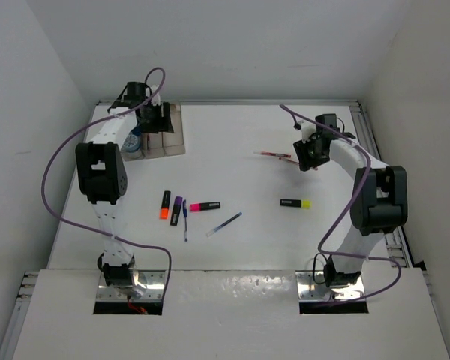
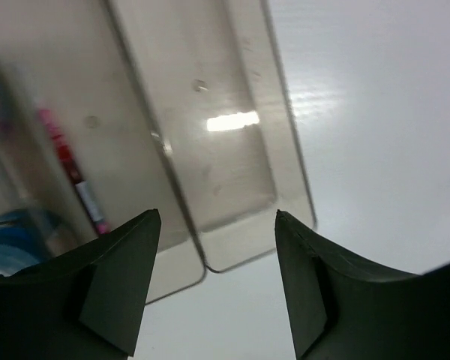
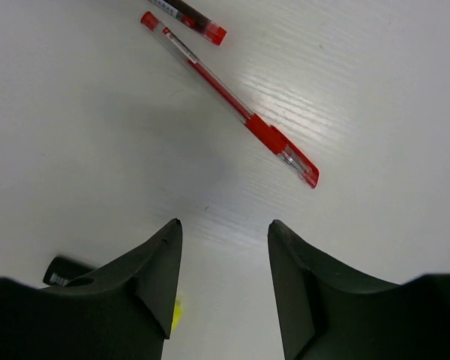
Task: Sort the stationery into containers
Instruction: Pick up the pen from the center of the board.
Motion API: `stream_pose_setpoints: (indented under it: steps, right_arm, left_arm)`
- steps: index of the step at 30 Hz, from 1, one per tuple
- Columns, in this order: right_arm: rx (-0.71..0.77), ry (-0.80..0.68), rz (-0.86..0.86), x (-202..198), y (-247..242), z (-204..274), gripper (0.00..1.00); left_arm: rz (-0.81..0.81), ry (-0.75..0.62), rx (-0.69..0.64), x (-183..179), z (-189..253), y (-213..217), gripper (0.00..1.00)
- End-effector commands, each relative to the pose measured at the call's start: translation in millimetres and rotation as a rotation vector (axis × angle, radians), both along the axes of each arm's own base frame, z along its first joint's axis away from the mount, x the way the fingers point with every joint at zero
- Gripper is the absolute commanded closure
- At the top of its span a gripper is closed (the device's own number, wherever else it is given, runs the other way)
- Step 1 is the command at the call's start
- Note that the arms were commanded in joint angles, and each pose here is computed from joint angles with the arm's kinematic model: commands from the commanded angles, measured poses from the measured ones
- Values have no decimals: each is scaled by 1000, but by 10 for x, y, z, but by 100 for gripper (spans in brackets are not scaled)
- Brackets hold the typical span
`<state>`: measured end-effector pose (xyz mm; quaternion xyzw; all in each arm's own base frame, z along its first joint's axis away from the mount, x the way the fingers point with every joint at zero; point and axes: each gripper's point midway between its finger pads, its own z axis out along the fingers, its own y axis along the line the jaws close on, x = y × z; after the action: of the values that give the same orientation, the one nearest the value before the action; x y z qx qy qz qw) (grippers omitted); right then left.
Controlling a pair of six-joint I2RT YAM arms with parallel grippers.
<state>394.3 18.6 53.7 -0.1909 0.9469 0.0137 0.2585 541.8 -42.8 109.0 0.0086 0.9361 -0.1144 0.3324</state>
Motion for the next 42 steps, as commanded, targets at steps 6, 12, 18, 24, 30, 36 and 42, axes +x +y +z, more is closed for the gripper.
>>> stream_pose_setpoints:
  steps: [6, 12, 18, 24, 30, 36, 42]
  right_arm:
    - [42, -49, 191, 284, -106, -70, 51]
    - [45, -39, 242, 377, -156, -163, 49]
    - [16, -31, 283, 434, -221, -355, 49]
    - [50, -13, 294, 523, -271, -503, 56]
    - [103, 96, 424, 324, -214, -588, 73]
    - [80, 142, 549, -112, -105, -575, 89]
    - [95, 113, 665, -701, 210, -397, 99]
  left_arm:
    - [-473, -190, -320, -472, 858, -562, 30]
    - [-531, -171, -356, -608, 869, -639, 30]
    - [-563, -172, -360, -674, 873, -660, 30]
    - [-569, -152, -354, -738, 847, -652, 30]
    - [-565, -168, -340, -729, 933, -607, 30]
    - [-586, -196, -335, -785, 1063, -610, 30]
    - [-656, -233, -290, -1007, 1139, -682, 30]
